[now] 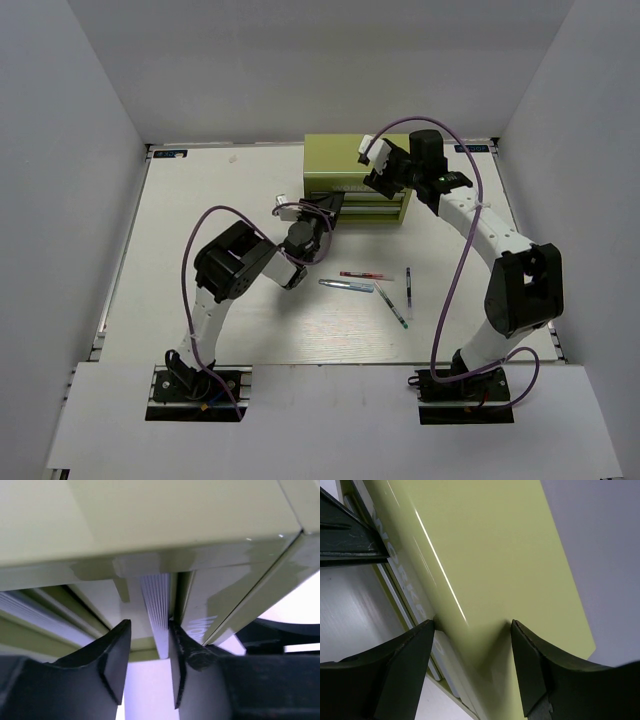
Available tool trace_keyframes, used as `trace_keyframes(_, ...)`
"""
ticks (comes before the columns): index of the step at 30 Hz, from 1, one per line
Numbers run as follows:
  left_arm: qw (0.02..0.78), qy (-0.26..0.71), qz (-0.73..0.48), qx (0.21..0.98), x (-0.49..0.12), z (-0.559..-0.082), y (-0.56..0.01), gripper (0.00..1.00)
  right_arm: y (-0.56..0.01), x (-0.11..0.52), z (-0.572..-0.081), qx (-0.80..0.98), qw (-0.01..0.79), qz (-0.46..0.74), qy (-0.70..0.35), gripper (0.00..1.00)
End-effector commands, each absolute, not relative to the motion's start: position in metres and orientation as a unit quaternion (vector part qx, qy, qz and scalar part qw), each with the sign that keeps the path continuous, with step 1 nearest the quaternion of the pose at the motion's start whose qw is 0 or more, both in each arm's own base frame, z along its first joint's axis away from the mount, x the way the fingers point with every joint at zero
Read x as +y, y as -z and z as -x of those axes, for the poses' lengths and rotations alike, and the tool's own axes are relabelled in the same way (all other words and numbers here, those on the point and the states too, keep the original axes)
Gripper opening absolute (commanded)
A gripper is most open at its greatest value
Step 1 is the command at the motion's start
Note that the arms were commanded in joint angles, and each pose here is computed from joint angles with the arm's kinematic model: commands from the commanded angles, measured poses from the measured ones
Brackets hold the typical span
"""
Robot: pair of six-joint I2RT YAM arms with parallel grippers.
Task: Sort the stationery into containers
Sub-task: Open the drawer in the storage box.
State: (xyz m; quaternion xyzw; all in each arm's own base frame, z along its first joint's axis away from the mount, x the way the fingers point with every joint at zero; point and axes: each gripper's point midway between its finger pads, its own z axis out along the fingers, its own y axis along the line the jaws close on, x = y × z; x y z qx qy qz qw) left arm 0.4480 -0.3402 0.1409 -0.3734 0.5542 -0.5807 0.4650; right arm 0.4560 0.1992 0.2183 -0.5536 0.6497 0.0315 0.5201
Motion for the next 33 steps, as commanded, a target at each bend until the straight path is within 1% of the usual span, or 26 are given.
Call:
trace_keyframes(1,0.504,0.570,0.410,0.504,-0.325,-0.470,-0.158,0.44,-0.221,0.197,-0.462,0.645,0.519,0.560,-0.024,0.68)
trace_keyframes(2,0.507,0.562,0.416,0.504,-0.322,-0.472,-0.152,0.43,-0.220,0.198,-0.461,0.645,0.518,0.562,-0.025,0.68)
trace_keyframes(5,0.508,0.568,0.418,0.495,-0.330,-0.470,-0.157,0.42,-0.221,0.197,-0.460,0.644,0.515,0.565,-0.025,0.68)
trace_keyframes(7,0.510,0.568,0.421,0.490,-0.328,-0.471,-0.152,0.39,-0.218,0.197,-0.459,0.646,0.509,0.568,-0.025,0.68)
trace_keyframes(9,0.508,0.573,0.418,0.489,-0.332,-0.467,-0.154,0.39,-0.219,0.197,-0.458,0.644,0.509,0.570,-0.025,0.68)
trace_keyframes(13,0.514,0.575,0.426,0.474,-0.329,-0.466,-0.157,0.33,-0.218,0.196,-0.457,0.646,0.505,0.571,-0.027,0.68)
trace_keyframes(16,0.516,0.573,0.431,0.470,-0.328,-0.462,-0.150,0.27,-0.218,0.197,-0.457,0.647,0.505,0.571,-0.028,0.68)
trace_keyframes(19,0.516,0.577,0.430,0.465,-0.328,-0.462,-0.150,0.17,-0.217,0.197,-0.457,0.647,0.504,0.571,-0.028,0.68)
trace_keyframes(20,0.516,0.580,0.430,0.461,-0.327,-0.461,-0.152,0.09,-0.219,0.197,-0.456,0.646,0.505,0.572,-0.027,0.70)
trace_keyframes(21,0.514,0.582,0.428,0.463,-0.332,-0.458,-0.152,0.07,-0.220,0.197,-0.457,0.646,0.505,0.571,-0.027,0.70)
trace_keyframes(23,0.514,0.588,0.427,0.456,-0.331,-0.457,-0.149,0.00,-0.219,0.197,-0.458,0.646,0.505,0.572,-0.026,0.73)
trace_keyframes(33,0.513,0.589,0.428,0.455,-0.329,-0.450,-0.149,0.00,-0.210,0.198,-0.463,0.659,0.486,0.573,-0.030,0.73)
